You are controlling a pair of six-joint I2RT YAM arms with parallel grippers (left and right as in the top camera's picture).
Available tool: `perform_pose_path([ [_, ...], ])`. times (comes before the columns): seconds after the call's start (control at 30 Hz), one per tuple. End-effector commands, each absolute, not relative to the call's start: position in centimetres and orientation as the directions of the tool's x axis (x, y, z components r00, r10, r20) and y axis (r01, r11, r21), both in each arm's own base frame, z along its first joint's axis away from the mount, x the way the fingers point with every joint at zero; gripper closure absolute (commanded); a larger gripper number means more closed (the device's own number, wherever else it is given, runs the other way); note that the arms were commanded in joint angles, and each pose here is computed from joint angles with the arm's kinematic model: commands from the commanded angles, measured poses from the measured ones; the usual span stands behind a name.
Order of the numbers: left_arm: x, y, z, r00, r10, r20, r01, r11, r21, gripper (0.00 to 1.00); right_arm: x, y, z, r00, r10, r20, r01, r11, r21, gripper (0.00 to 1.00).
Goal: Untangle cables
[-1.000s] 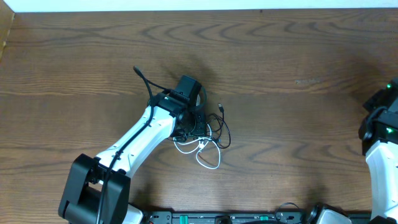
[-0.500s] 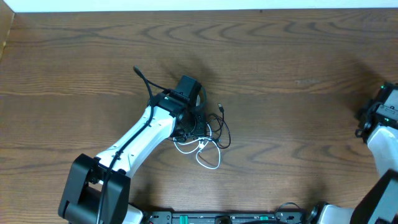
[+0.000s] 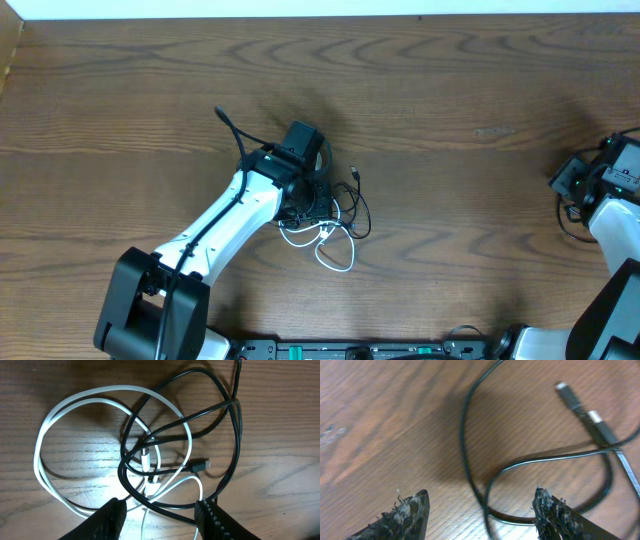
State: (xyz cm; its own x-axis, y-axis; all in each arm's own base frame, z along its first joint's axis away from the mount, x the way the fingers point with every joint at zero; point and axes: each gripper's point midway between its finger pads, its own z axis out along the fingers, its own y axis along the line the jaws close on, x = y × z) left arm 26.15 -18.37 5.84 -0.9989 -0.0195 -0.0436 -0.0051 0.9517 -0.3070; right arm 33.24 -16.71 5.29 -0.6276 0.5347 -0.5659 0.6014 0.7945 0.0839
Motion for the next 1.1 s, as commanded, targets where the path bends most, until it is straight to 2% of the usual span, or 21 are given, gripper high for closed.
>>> perform_pose_path([
  [0.0,26.2,-18.2,5.6,-0.999,-0.01,-0.045,0.003,0.957,-0.291,0.51,34.6,-14.4,5.6,-0.647,0.531,-0.547,0.518,0.833,0.196,0.38],
  [0.23,26.8,-16.7,5.2,-0.996,-0.022,-0.082,-0.005,0.979,-0.203,0.51,36.4,-6.4,6.6,-0.731,0.488,-0.477,0.267,0.848,0.458,0.37],
  [0.43,27.0,-16.2,5.2,-0.995,-0.029,-0.091,-0.012,0.984,-0.177,0.51,33.4,3.8,7.0,-0.888,0.367,-0.277,0.097,0.738,0.668,0.29],
  [0.57,27.1,-15.4,5.0,-0.994,-0.039,-0.102,-0.024,0.99,-0.138,0.51,30.5,9.3,6.6,-0.957,0.175,-0.231,-0.03,0.734,0.678,0.26],
  [0.67,27.4,-12.8,4.9,-0.977,-0.167,-0.129,-0.166,0.986,-0.02,0.5,28.8,13.3,6.5,-0.965,0.0,-0.261,-0.18,0.725,0.665,0.23],
  [0.73,27.4,-11.4,4.9,-0.957,-0.256,-0.133,-0.259,0.966,0.008,0.51,27.6,16.1,6.5,-0.949,-0.119,-0.293,-0.288,0.707,0.646,0.21],
  [0.87,27.9,-10.1,4.9,-0.931,-0.34,-0.132,-0.344,0.939,0.003,0.5,26.3,19.4,6.3,-0.909,-0.243,-0.339,-0.408,0.683,0.605,0.21],
  [1.07,28.5,-8.1,4.9,-0.904,-0.408,-0.127,-0.412,0.911,0.003,0.49,25.2,22.7,5.8,-0.841,-0.364,-0.399,-0.534,0.675,0.509,0.19],
])
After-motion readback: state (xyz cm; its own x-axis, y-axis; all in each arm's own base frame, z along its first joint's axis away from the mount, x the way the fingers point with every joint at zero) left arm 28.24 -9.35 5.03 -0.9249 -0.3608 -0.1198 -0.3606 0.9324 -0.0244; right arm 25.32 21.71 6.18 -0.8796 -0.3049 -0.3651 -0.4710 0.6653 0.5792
